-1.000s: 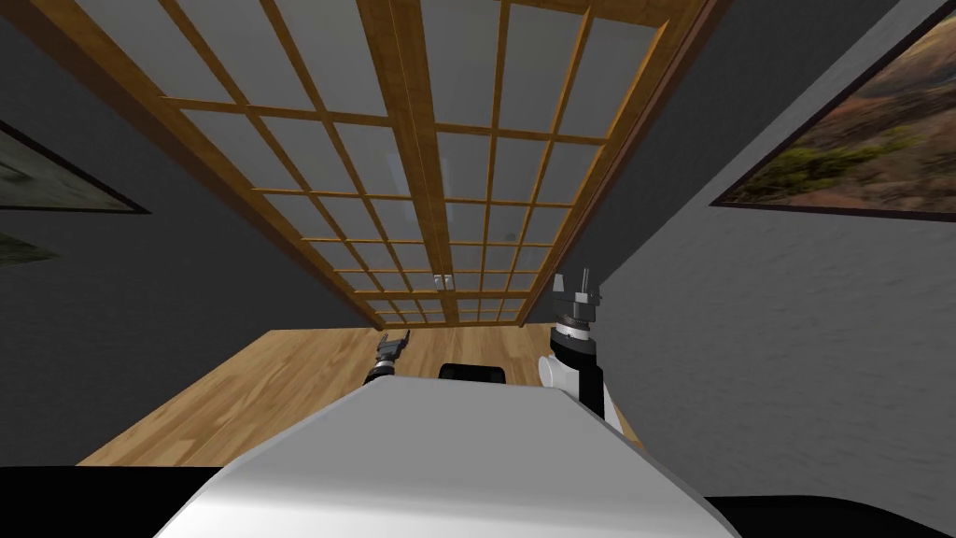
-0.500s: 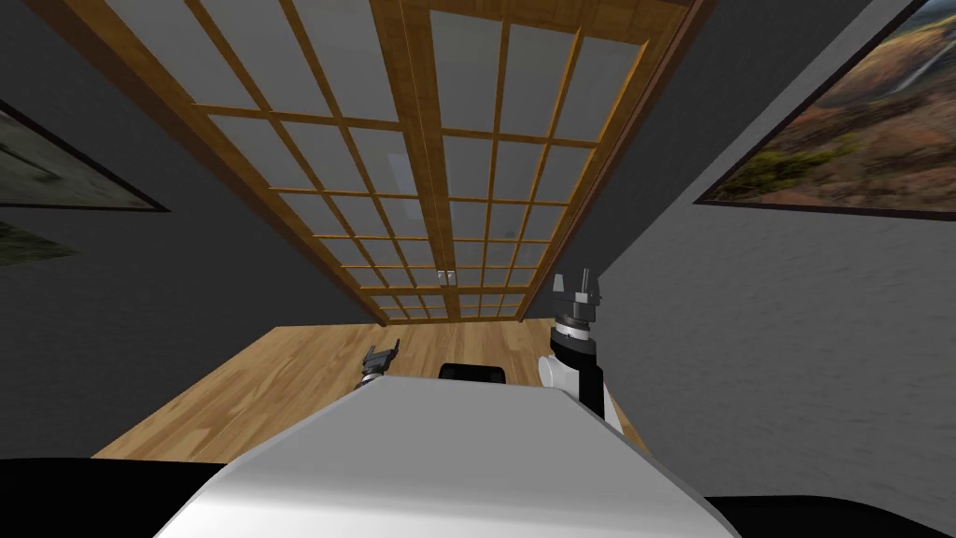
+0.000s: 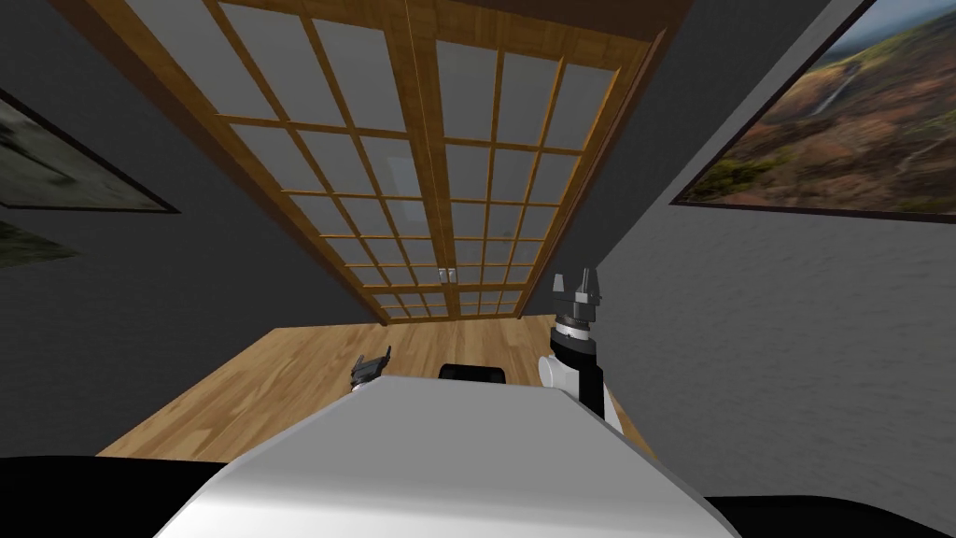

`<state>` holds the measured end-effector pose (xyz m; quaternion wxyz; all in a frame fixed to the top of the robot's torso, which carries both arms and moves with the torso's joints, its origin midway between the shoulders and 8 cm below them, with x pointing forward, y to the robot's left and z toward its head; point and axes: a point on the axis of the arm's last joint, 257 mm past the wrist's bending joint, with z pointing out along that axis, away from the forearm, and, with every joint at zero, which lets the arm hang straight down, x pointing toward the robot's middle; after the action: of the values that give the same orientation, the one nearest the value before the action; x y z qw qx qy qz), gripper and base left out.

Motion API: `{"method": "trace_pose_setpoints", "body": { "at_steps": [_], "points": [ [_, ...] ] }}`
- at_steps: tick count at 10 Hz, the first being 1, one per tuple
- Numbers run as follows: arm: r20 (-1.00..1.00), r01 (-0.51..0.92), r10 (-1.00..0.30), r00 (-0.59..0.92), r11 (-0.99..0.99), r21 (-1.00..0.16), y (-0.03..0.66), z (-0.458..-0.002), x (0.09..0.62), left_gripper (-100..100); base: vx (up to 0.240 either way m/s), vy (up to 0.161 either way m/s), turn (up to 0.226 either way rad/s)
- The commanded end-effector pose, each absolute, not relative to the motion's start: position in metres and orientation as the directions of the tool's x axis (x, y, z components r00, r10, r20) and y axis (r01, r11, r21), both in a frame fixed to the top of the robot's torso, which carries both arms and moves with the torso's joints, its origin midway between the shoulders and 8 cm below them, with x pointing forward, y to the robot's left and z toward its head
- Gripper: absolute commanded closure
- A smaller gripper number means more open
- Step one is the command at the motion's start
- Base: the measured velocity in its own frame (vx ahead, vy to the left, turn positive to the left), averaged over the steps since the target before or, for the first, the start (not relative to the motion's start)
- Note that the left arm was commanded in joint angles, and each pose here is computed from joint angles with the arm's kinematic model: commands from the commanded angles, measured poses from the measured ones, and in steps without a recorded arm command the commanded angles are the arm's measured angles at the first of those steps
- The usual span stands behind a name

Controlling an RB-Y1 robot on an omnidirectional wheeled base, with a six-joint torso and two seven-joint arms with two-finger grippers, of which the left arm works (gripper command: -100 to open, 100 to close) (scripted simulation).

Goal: Pull the door open

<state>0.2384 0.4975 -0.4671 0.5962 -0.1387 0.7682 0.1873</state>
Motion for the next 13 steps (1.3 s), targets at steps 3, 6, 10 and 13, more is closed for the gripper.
{"method": "trace_pose_setpoints", "body": {
  "at_steps": [3,6,10,13],
  "points": [
    [-0.963,-0.506,-0.003,-0.268,0.851,0.138,0.515,-0.473,0.223,-100,-0.018,0.048,-0.158],
    [-0.972,-0.512,-0.008,-0.233,0.851,0.116,0.507,-0.467,0.247,-100,0.153,0.044,-0.175],
    [-0.985,-0.494,-0.01,-0.174,0.866,0.079,0.489,-0.455,0.287,-100,0.173,0.041,-0.128],
    [-0.992,-0.471,-0.01,-0.129,0.88,0.052,0.473,-0.443,0.317,-100,0.176,0.035,-0.105]
  ]
}}
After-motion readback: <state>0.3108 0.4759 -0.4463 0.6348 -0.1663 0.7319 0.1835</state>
